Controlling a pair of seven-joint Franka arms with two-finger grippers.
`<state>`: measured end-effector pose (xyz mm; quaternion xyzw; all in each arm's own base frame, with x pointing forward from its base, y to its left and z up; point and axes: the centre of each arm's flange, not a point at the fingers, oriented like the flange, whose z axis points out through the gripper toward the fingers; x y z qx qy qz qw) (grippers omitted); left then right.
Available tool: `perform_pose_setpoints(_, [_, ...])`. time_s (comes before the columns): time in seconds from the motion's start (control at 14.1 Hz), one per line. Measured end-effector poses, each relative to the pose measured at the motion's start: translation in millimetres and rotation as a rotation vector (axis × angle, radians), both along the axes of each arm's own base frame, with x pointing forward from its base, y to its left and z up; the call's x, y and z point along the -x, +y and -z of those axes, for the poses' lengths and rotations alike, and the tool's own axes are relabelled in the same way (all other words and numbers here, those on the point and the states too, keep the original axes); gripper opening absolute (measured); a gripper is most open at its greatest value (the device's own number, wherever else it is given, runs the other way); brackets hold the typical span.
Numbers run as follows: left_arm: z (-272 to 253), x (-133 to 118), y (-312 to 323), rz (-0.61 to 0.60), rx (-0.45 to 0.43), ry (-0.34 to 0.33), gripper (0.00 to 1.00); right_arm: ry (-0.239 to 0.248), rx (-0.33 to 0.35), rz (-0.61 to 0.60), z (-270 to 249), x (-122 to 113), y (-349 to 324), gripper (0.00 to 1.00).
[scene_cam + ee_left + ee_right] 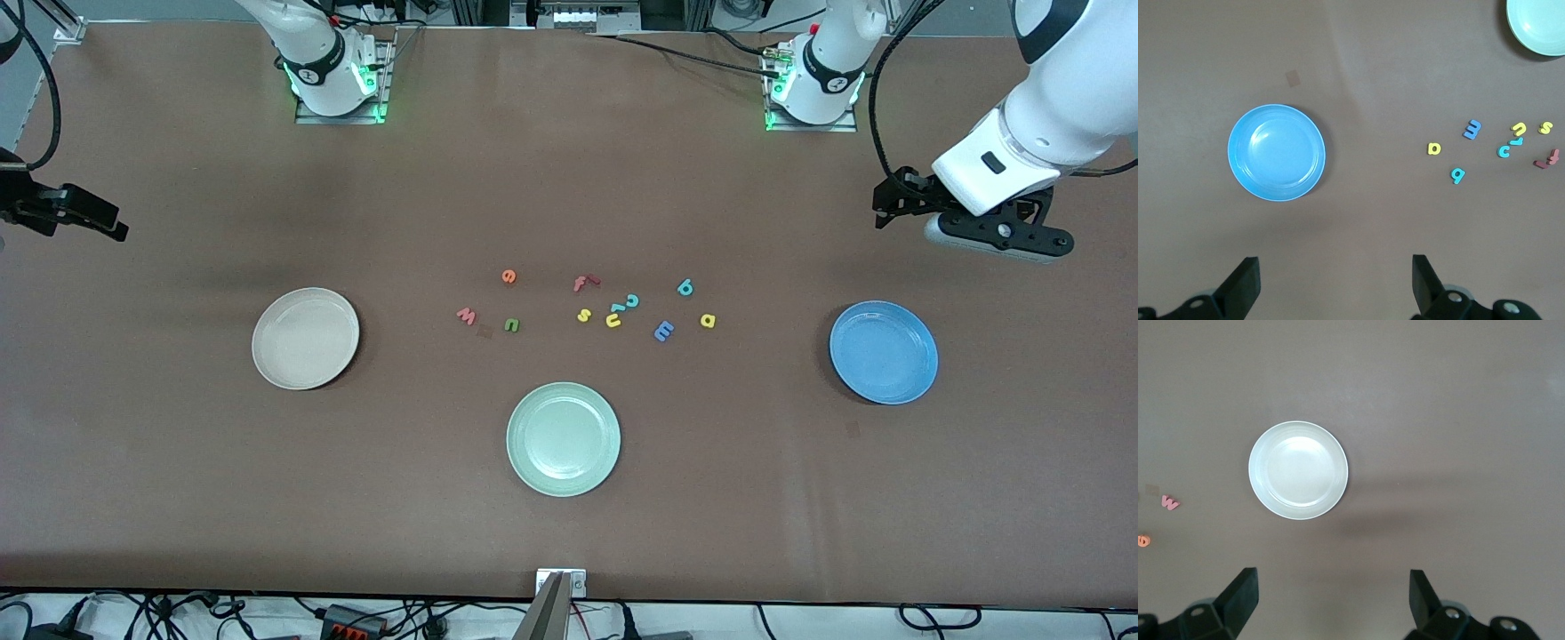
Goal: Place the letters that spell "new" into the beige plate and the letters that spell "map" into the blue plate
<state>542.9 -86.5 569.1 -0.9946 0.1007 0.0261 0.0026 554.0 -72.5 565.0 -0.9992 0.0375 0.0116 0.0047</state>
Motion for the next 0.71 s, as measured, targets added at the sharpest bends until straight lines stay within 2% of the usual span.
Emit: perform_pose_setpoints(0.71, [-1.3,-0.4,0.7,-0.001,0.001,-0.003,1.00,0.001,0.000,0.001,1.4,-0.8,-0.5,1.00])
